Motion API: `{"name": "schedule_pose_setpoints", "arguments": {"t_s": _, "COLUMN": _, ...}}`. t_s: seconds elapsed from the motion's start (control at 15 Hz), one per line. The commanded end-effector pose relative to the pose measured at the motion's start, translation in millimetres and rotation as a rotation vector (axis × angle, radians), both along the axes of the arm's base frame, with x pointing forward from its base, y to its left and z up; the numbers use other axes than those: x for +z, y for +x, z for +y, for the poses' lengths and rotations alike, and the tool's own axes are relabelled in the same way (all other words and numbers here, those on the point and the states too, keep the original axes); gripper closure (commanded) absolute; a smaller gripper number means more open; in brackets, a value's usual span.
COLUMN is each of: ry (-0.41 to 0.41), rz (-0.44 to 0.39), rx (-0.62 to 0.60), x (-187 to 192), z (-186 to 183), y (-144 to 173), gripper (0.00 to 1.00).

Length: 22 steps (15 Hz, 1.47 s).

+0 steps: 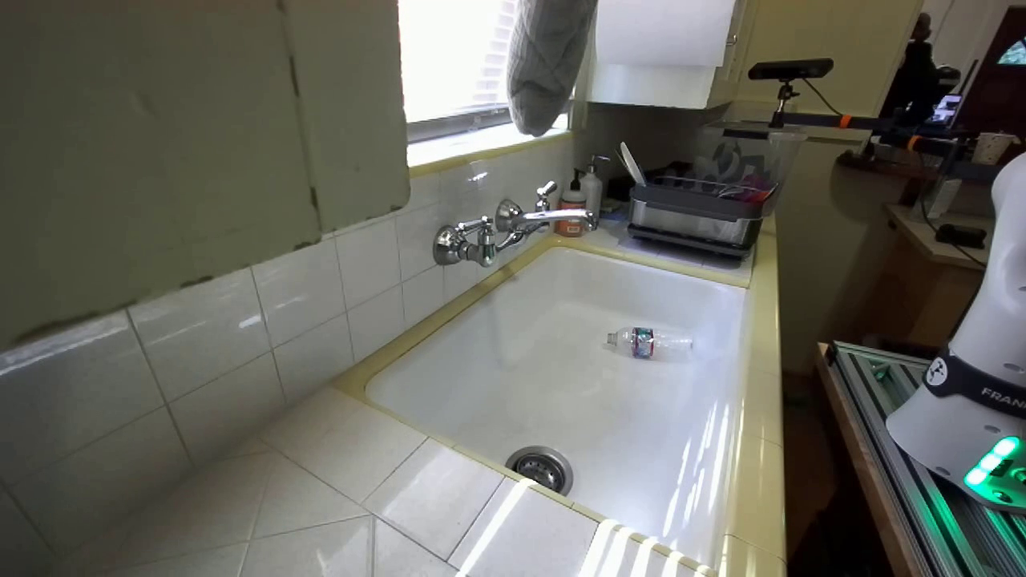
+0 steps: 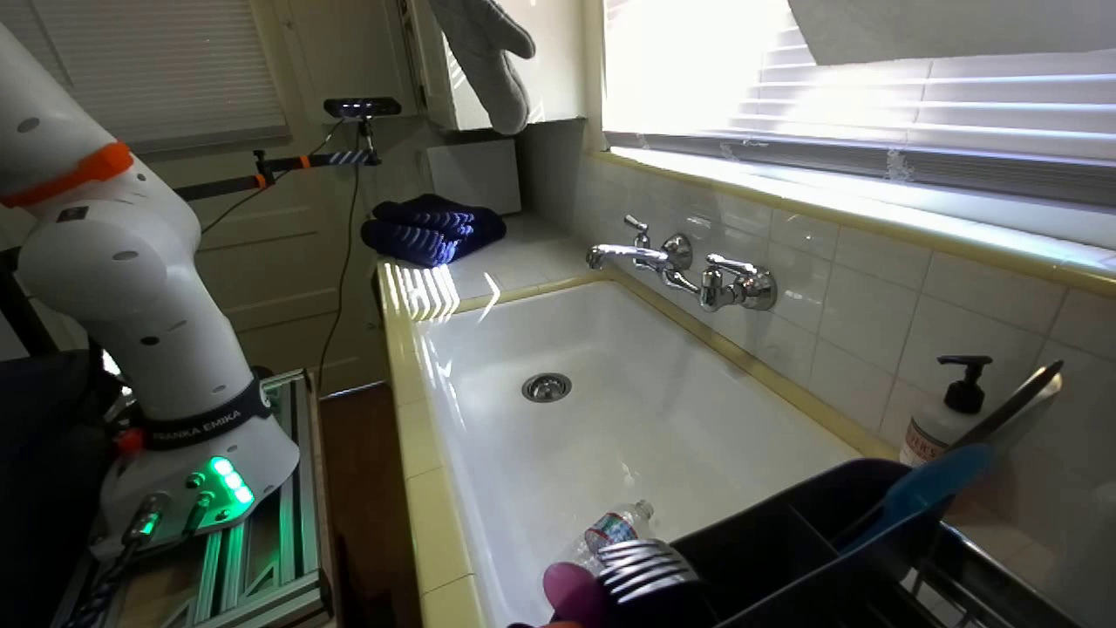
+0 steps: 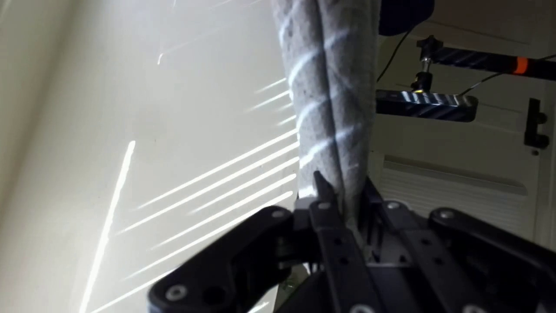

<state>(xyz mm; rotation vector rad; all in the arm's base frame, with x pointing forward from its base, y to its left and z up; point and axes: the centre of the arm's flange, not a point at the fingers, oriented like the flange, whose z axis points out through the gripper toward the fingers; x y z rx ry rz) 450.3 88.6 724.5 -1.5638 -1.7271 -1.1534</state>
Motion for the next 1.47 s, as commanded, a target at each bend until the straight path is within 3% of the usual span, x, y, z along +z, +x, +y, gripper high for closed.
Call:
{"name": "schedule_pose_setpoints", "arguments": {"t_s": 0.0, "ry": 0.009, "rz": -0.098, "rx": -0.013, "x": 32.7, "z": 1.9, "y": 11.5, "gripper": 0.96}}
{"name": "schedule_pose_setpoints", "arguments": {"t_s": 0.27, "ry": 0.028, "rz": -0.167, "rx": -0.025, "x": 61.4, "z": 4.0, "y": 22.2, "gripper": 0.96}}
{"name": "schedule_pose_setpoints", "arguments": {"t_s": 0.33, "ry": 0.006, "rz": -0.128, "rx": -0.031, "x": 47.0, "z": -1.3, "y": 9.1, "gripper": 0.84}}
{"name": "schedule_pose_setpoints", "arguments": {"t_s": 1.13, "ry": 0.007, "rz": -0.146, "rx": -0.027, "x": 55.2, "z": 1.8, "y": 17.4, "gripper": 0.84}}
{"name": "schedule_pose_setpoints", "arguments": {"t_s": 1.2, "ry": 0.007, "rz": -0.146, "rx": -0.027, "x": 55.3, "z": 1.8, "y": 17.4, "gripper": 0.96}}
{"name": "schedule_pose_setpoints", "arguments": {"t_s": 1.4, "ry": -0.004, "rz": -0.183, "rx": -0.041, "x": 68.1, "z": 7.8, "y": 20.7, "gripper": 0.96}}
